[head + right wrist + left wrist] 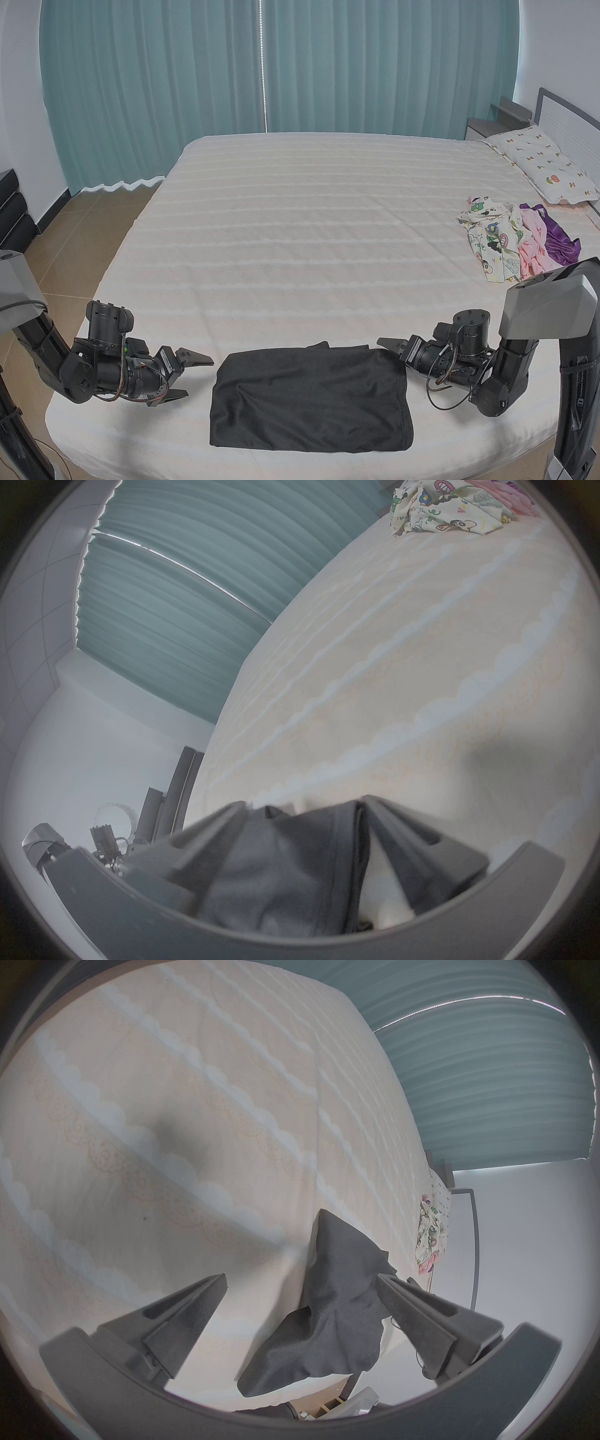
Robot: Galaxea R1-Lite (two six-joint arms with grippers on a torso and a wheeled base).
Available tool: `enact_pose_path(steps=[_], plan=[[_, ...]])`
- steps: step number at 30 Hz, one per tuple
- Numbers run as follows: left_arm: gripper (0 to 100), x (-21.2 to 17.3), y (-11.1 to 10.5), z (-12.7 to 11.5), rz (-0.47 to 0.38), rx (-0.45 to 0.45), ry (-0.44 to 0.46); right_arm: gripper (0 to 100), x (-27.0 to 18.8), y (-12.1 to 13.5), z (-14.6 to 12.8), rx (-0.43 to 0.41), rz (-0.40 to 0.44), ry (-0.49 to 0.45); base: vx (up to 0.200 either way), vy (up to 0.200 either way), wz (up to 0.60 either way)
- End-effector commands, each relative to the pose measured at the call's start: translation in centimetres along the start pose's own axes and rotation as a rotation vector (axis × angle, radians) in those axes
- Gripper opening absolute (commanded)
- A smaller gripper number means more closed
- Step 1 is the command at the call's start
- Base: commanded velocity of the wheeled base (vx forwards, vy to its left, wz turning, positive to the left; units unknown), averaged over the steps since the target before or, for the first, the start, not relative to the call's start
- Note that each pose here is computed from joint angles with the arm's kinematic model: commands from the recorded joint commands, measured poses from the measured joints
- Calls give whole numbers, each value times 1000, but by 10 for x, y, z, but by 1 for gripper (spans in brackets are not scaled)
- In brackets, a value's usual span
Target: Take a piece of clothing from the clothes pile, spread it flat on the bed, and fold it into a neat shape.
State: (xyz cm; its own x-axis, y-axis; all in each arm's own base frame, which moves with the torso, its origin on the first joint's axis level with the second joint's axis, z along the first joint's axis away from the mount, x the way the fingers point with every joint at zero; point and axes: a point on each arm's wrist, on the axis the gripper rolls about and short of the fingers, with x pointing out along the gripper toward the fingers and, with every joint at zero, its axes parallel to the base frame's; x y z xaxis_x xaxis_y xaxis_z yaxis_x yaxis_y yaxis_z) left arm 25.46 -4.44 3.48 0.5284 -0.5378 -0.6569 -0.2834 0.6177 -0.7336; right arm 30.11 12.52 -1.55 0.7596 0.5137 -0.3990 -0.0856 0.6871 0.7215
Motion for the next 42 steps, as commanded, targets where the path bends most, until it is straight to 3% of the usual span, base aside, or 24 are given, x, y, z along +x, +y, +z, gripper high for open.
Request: enact_pose_path(steps=[1, 15, 22, 23, 28, 40, 41, 42], plan=[[100, 1, 0, 0, 1, -1, 3, 0, 8, -6, 2, 5, -11, -18, 0, 0, 0], [100, 1, 0, -1, -1, -3, 8, 0, 12, -13, 15, 50, -25, -87, 0, 0, 0], [100, 1, 1, -1, 1, -3, 10, 0, -8, -12, 7, 53, -26, -28, 0, 0, 0], [100, 2, 1, -1, 2, -5, 10, 100, -9, -11, 7, 53, -23, -27, 0, 0, 0], [100, 2, 2, -1, 3, -4, 11, 100, -14, -11, 7, 44, -14, -42, 0, 0, 0], [100, 3, 3, -1, 7, -7, 15, 100, -9, 1, -15, 13, 18, 41, 0, 0, 0], [100, 3, 2, 0, 5, -6, 15, 0, -9, 3, -16, 11, 22, 42, 0, 0, 0], [100, 3, 2, 0, 5, -6, 15, 0, -8, 3, -16, 10, 23, 43, 0, 0, 0]])
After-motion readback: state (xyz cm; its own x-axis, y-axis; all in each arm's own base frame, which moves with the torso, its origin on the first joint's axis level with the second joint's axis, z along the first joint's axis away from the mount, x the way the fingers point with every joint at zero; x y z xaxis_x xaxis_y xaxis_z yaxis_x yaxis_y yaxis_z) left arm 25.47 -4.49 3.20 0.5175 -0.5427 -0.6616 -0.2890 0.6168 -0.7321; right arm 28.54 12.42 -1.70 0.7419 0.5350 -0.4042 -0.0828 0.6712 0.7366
